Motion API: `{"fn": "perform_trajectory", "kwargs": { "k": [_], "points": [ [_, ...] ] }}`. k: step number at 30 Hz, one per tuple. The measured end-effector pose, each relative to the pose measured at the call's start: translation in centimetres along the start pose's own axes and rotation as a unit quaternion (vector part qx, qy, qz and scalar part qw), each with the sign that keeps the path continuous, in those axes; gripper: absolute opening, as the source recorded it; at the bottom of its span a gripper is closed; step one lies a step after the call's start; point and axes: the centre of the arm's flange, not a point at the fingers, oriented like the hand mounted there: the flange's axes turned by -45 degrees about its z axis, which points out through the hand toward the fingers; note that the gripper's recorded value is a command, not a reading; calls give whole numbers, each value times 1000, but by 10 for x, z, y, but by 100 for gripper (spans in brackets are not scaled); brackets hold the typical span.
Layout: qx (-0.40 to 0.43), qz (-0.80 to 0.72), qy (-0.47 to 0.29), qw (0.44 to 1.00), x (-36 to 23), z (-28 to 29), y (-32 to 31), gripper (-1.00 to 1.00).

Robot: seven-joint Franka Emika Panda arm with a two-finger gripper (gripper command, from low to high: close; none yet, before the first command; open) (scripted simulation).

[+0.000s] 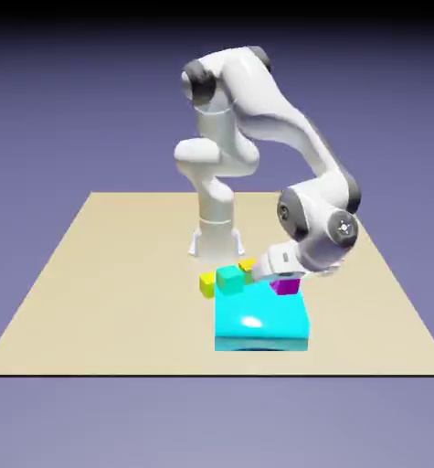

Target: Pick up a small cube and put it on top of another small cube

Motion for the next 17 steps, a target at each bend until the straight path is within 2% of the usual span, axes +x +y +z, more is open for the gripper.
{"fn": "perform_trajectory", "kwargs": {
  "k": [8,10,14,15,17],
  "points": [
    [36,-30,-7,999,-81,24,34,-100],
    [56,-9,-13,998,-84,32,36,-100],
    [51,-15,-12,999,-73,94,22,-100],
    [50,-16,-12,999,-72,96,21,100],
    [48,-17,-12,999,-73,96,20,100]
  ]
}}
